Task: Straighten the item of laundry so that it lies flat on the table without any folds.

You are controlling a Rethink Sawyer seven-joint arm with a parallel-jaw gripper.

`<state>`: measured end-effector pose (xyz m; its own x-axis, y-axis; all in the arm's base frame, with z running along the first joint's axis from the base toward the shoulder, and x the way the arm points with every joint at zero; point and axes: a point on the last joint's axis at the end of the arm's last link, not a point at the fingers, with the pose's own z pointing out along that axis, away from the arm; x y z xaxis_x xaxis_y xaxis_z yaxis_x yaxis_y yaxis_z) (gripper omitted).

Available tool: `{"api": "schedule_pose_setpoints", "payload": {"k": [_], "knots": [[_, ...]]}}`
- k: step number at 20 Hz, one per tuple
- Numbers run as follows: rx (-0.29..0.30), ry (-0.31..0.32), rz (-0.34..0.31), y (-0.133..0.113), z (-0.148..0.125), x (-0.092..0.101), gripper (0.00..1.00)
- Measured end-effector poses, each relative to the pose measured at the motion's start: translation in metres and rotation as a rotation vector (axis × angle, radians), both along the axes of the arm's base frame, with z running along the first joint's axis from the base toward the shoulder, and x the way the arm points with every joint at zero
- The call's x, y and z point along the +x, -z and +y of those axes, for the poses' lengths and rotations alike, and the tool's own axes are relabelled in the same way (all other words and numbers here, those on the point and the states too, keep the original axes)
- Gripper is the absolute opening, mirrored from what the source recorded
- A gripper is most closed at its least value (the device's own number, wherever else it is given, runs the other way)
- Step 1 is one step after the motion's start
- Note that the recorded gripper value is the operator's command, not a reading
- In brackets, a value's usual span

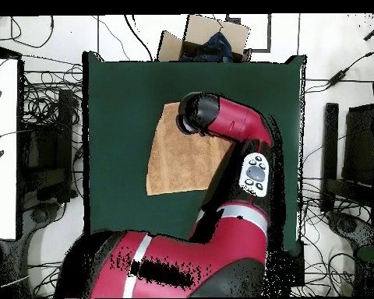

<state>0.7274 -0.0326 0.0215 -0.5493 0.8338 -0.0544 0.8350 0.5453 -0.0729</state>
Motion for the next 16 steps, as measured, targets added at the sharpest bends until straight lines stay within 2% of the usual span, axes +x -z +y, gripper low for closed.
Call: {"api": "schedule_pose_setpoints", "payload": {"k": [8, 11, 16], "knots": [[-0.049, 0.015, -0.048, 0.040, -0.047, 0.001, 1.00], [-0.056, 0.014, -0.042, 0.058, -0.054, -0.006, 1.00], [-0.060, 0.008, -0.038, 0.075, -0.054, -0.010, 1.00]]}}
